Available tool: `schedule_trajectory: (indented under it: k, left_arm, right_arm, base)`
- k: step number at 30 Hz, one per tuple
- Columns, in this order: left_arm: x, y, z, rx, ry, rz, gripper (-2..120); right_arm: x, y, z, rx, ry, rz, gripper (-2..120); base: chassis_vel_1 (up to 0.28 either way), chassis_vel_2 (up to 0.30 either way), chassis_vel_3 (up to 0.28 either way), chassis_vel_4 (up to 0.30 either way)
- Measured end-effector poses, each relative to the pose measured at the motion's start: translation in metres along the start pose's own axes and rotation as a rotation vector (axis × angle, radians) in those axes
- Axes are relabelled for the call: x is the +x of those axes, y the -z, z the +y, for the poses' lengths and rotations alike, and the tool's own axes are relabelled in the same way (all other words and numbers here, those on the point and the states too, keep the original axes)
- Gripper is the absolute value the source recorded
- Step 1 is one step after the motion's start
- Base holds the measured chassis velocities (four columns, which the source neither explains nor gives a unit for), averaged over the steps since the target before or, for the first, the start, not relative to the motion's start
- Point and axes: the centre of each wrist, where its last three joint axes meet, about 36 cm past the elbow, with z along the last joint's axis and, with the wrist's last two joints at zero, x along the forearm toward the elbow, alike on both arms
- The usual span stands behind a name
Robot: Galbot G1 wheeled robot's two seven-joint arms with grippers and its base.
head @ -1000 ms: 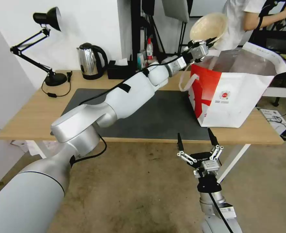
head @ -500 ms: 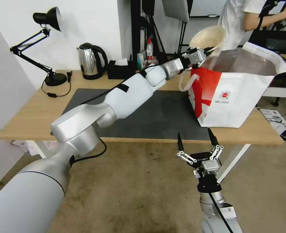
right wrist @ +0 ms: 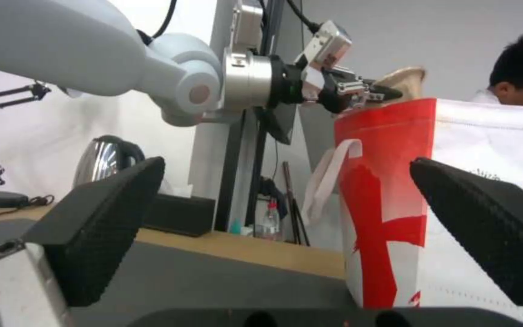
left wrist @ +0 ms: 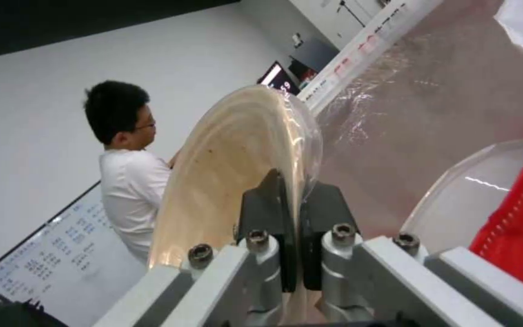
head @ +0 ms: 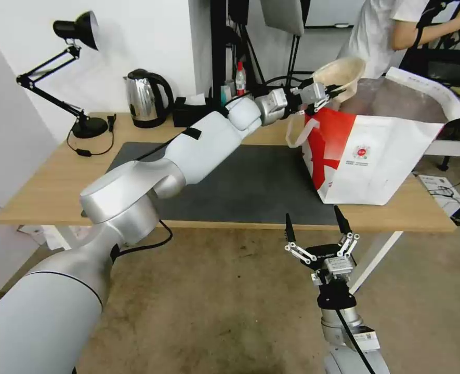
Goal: Pick up the trash from the table and place it into the takeout bag.
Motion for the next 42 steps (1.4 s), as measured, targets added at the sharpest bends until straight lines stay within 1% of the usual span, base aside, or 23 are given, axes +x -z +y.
schedule_trajectory:
  k: [5, 7, 8, 11, 12, 15, 16, 19, 20, 21, 24, 25, 29, 30, 33, 34, 37, 38, 39, 40, 41, 42]
  left_arm:
    - [0.0, 0.0, 0.001, 0.0, 0.005, -0.008, 0]
    - [0.001, 0.001, 0.002, 0.0, 0.009, -0.013, 9]
    - [0.001, 0.001, 0.002, 0.0, 0.009, -0.013, 9]
    - [0.0, 0.004, 0.006, -0.005, 0.014, -0.018, 22]
    - [0.0, 0.004, 0.006, -0.005, 0.014, -0.018, 22]
    - [-0.001, 0.007, 0.011, -0.011, 0.018, -0.023, 37]
    - [-0.001, 0.007, 0.011, -0.011, 0.018, -0.023, 37]
    - [-0.001, 0.009, 0.013, -0.015, 0.02, -0.026, 50]
    - [-0.001, 0.009, 0.013, -0.015, 0.02, -0.026, 50]
    - [-0.001, 0.009, 0.013, -0.014, 0.02, -0.027, 54]
    - [-0.002, 0.01, 0.013, -0.013, 0.022, -0.03, 69]
    - [-0.002, 0.01, 0.013, -0.013, 0.022, -0.03, 69]
    - [-0.002, 0.011, 0.013, -0.014, 0.022, -0.034, 87]
    - [-0.002, 0.011, 0.013, -0.014, 0.022, -0.034, 87]
    - [-0.003, 0.014, 0.016, -0.017, 0.021, -0.041, 99]
    - [-0.003, 0.014, 0.016, -0.017, 0.021, -0.041, 99]
    - [-0.003, 0.016, 0.019, -0.001, -0.018, -0.055, 100]
    - [-0.003, 0.016, 0.019, -0.001, -0.018, -0.055, 100]
    - [-0.003, 0.017, 0.021, 0.036, -0.067, -0.075, 100]
    - [-0.003, 0.018, 0.022, 0.065, -0.094, -0.086, 100]
    - [-0.003, 0.018, 0.022, 0.065, -0.094, -0.086, 100]
    - [-0.003, 0.018, 0.022, 0.097, -0.117, -0.096, 100]
  right_arm:
    - [0.0, 0.0, 0.0, 0.0, 0.0, 0.0, 100]
    - [0.0, 0.0, 0.0, 0.0, 0.0, 0.0, 100]
    - [0.0, 0.0, 0.0, 0.0, 0.0, 0.0, 100]
    - [0.0, 0.0, 0.0, 0.0, 0.0, 0.0, 100]
    - [0.0, 0.0, 0.0, 0.0, 0.0, 0.0, 100]
    - [0.0, 0.0, 0.0, 0.0, 0.0, 0.0, 100]
    - [0.0, 0.0, 0.0, 0.0, 0.0, 0.0, 100]
    - [0.0, 0.0, 0.0, 0.0, 0.0, 0.0, 100]
    - [0.0, 0.0, 0.0, 0.0, 0.0, 0.0, 100]
    - [0.0, 0.0, 0.0, 0.0, 0.0, 0.0, 100]
    - [0.0, 0.0, 0.0, 0.0, 0.0, 0.0, 100]
    - [0.0, 0.0, 0.0, 0.0, 0.0, 0.0, 100]
    - [0.0, 0.0, 0.0, 0.0, 0.0, 0.0, 100]
    - [0.0, 0.0, 0.0, 0.0, 0.0, 0.0, 100]
    - [0.0, 0.0, 0.0, 0.0, 0.0, 0.0, 100]
    - [0.0, 0.0, 0.0, 0.0, 0.0, 0.0, 100]
    - [0.0, 0.0, 0.0, 0.0, 0.0, 0.0, 100]
    - [0.0, 0.0, 0.0, 0.0, 0.0, 0.0, 100]
    - [0.0, 0.0, 0.0, 0.0, 0.0, 0.0, 100]
    - [0.0, 0.0, 0.0, 0.0, 0.0, 0.0, 100]
    - [0.0, 0.0, 0.0, 0.0, 0.0, 0.0, 100]
    - [0.0, 0.0, 0.0, 0.0, 0.0, 0.0, 100]
  base:
    - [0.0, 0.0, 0.0, 0.0]
    - [0.0, 0.0, 0.0, 0.0]
    - [0.0, 0.0, 0.0, 0.0]
    - [0.0, 0.0, 0.0, 0.0]
    - [0.0, 0.0, 0.0, 0.0]
    - [0.0, 0.0, 0.0, 0.0]
    - [0.0, 0.0, 0.0, 0.0]
    - [0.0, 0.0, 0.0, 0.0]
    - [0.0, 0.0, 0.0, 0.0]
    - [0.0, 0.0, 0.0, 0.0]
    - [0.0, 0.0, 0.0, 0.0]
    - [0.0, 0.0, 0.0, 0.0]
    - [0.0, 0.0, 0.0, 0.0]
    - [0.0, 0.0, 0.0, 0.0]
    - [0.0, 0.0, 0.0, 0.0]
    - [0.0, 0.0, 0.0, 0.0]
    - [0.0, 0.0, 0.0, 0.0]
    - [0.0, 0.0, 0.0, 0.0]
    - [0.0, 0.0, 0.0, 0.0]
    - [0.0, 0.0, 0.0, 0.0]
    - [0.0, 0.0, 0.0, 0.0]
    - [0.0, 0.0, 0.0, 0.0]
